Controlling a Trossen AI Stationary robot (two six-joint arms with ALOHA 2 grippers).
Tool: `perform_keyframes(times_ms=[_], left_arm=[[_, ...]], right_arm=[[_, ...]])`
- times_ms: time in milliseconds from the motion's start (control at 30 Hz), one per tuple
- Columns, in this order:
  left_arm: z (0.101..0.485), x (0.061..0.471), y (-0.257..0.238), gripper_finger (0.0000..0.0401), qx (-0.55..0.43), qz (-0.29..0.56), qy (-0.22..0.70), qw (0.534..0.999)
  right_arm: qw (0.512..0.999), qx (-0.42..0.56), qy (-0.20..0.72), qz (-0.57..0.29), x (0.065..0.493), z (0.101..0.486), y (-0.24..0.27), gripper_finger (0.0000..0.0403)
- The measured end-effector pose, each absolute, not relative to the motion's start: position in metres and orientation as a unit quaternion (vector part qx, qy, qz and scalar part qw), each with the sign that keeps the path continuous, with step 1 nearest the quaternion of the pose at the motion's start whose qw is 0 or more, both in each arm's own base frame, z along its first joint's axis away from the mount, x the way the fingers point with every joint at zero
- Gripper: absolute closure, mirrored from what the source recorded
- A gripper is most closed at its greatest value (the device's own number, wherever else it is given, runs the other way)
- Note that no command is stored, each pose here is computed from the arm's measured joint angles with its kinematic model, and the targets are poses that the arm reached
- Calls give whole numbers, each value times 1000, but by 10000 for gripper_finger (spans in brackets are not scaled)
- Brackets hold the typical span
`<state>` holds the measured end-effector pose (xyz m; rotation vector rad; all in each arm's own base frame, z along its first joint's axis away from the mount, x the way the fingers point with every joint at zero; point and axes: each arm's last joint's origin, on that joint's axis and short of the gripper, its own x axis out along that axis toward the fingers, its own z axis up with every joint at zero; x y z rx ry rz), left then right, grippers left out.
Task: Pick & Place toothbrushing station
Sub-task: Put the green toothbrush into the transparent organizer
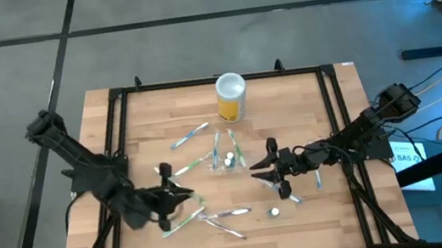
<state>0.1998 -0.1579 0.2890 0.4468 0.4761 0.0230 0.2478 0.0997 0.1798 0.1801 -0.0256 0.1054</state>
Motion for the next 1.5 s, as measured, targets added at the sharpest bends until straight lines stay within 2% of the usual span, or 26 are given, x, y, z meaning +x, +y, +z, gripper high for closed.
perform_keyframes(times_ms=[200,333,433,700,900,1000,1300,1500], left_arm=[[293,196,-144,379,120,19,20,992],[279,190,-128,379,61,-5,-118,991],[266,189,-117,379,44,-11,-168,985],[248,216,-108,379,39,-54,-182,981],[240,232,-109,379,50,-50,-171,983],[239,237,-109,379,55,-54,-168,983],[244,244,-106,379,56,-63,-179,980],[245,249,-104,379,51,-69,-178,980]], right_arm=[[991,63,-50,108,260,201,109,273],[990,37,-62,121,272,217,115,262],[991,21,-50,120,282,228,119,259],[998,-18,-11,57,305,260,125,273],[998,-1,-13,58,311,276,128,279],[998,7,5,58,313,277,129,257],[998,29,37,44,316,272,121,149],[998,37,36,29,320,272,111,125]])
